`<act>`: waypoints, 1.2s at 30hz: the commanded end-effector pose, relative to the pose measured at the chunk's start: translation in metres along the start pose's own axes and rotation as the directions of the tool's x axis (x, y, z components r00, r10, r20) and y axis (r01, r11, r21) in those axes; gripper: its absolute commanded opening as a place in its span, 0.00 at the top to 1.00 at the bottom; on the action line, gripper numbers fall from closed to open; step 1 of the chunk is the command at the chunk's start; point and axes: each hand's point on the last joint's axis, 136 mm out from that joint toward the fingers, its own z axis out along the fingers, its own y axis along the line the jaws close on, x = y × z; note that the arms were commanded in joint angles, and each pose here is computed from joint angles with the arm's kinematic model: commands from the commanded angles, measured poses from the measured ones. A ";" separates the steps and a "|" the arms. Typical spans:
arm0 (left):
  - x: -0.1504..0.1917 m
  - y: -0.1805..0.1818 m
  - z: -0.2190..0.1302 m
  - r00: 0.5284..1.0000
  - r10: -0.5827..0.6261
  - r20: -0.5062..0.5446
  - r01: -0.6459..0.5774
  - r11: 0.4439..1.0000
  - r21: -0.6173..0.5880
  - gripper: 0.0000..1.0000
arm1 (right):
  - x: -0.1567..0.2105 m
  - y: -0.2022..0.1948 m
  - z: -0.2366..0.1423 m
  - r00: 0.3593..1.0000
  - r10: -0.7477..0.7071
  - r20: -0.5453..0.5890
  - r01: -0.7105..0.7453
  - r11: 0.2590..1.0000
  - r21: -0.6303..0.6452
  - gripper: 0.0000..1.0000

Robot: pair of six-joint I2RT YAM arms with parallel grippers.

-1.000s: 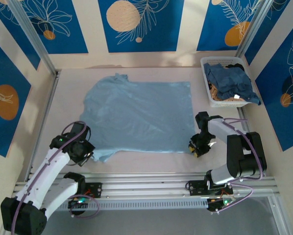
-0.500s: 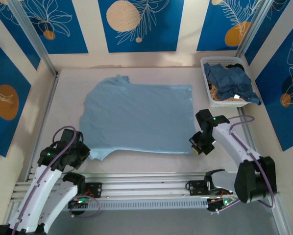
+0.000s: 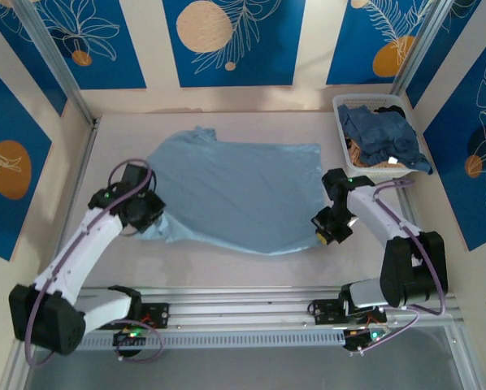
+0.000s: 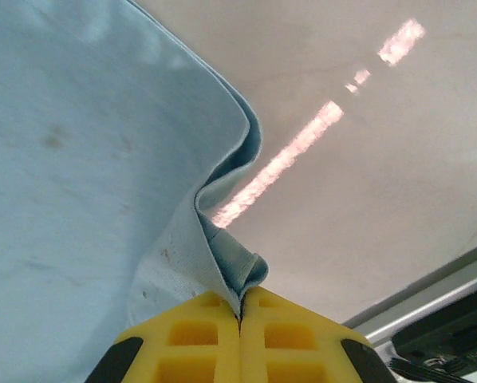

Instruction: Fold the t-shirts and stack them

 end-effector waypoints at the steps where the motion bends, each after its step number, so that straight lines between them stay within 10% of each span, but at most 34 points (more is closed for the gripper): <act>1: -0.030 -0.024 -0.009 0.990 0.113 0.088 -0.112 0.994 -0.016 1.00 | -0.011 0.010 -0.010 1.000 0.014 0.000 -0.014 1.000 -0.008 1.00; 33: -0.126 -0.073 0.076 0.940 0.335 0.061 -0.316 0.924 -0.215 1.00 | -0.099 0.108 -0.004 0.998 0.048 0.033 -0.048 0.999 -0.006 1.00; 36: -0.137 -0.079 0.086 0.935 0.353 0.035 -0.339 0.917 -0.210 1.00 | -0.107 0.120 -0.002 1.000 0.029 0.006 -0.029 0.999 -0.032 0.80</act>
